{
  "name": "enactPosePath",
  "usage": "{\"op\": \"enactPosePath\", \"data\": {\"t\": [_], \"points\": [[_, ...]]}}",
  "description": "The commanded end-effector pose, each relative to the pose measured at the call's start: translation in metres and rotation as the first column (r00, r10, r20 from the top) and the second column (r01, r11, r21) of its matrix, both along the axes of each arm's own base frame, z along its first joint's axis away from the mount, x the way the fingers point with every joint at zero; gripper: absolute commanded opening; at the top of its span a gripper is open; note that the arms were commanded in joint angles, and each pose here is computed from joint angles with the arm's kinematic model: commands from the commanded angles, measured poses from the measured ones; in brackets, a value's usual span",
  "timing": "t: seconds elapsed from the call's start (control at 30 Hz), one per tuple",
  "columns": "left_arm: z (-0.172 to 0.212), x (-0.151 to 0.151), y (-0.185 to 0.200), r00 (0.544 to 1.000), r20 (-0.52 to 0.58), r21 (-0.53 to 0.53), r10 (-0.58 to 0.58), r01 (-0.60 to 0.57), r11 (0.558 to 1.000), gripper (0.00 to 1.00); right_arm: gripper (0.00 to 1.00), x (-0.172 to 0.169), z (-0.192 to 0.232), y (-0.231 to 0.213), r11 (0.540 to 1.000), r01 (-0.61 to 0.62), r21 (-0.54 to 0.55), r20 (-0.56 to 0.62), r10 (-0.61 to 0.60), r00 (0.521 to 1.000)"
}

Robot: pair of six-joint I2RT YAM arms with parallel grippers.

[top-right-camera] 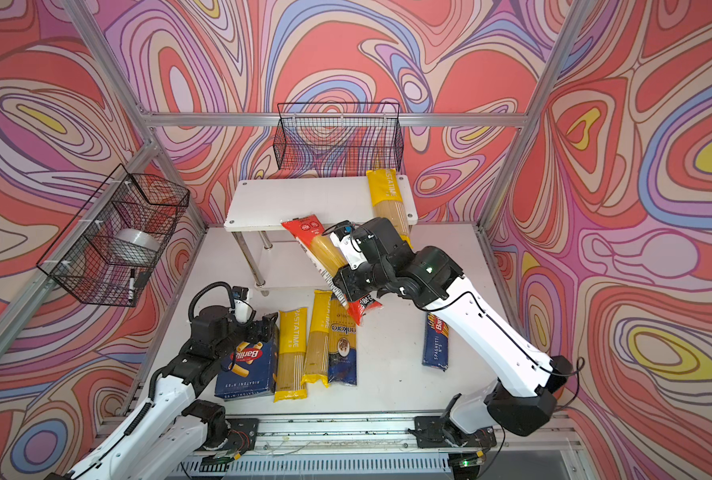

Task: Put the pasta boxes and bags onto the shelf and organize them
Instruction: 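Carry the red spaghetti bag with the right gripper toward the shelf top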

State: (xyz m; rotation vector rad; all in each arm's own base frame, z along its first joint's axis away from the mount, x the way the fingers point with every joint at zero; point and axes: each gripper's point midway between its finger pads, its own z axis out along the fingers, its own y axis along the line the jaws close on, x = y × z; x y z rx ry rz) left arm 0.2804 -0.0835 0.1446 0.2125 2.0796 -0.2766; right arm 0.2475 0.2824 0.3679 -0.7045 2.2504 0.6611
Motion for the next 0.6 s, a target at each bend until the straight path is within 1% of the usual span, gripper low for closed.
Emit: {"op": "enactPosePath", "data": {"t": [0.0, 0.13, 0.2, 0.33, 0.57], "points": [[-0.001, -0.002, 0.0, 1.0, -0.004, 0.004, -0.005, 0.005, 1.0, 1.0, 0.0, 0.004, 0.086, -0.008, 0.984, 0.008, 0.177, 0.225, -0.049, 0.973], [-0.002, -0.002, 0.0, 1.0, -0.006, 0.005, -0.007, 0.007, 1.0, 1.0, 0.0, 0.026, 0.09, -0.022, 0.981, 0.145, 0.13, 0.254, -0.174, 0.951], [-0.002, -0.003, 0.0, 1.0, -0.006, 0.004, -0.005, 0.006, 1.0, 1.0, 0.0, 0.034, 0.09, -0.024, 0.978, 0.178, 0.107, 0.266, -0.201, 0.943], [-0.002, -0.003, 0.0, 1.0, -0.005, 0.004, -0.003, 0.003, 1.0, 1.0, 0.0, 0.052, 0.094, -0.021, 0.974, 0.211, 0.087, 0.288, -0.228, 0.93], [-0.001, -0.003, 0.0, 1.0, 0.0, 0.003, -0.008, 0.008, 1.0, 1.0, 0.0, 0.084, 0.111, -0.019, 0.959, 0.261, 0.112, 0.329, -0.283, 0.901]]}}
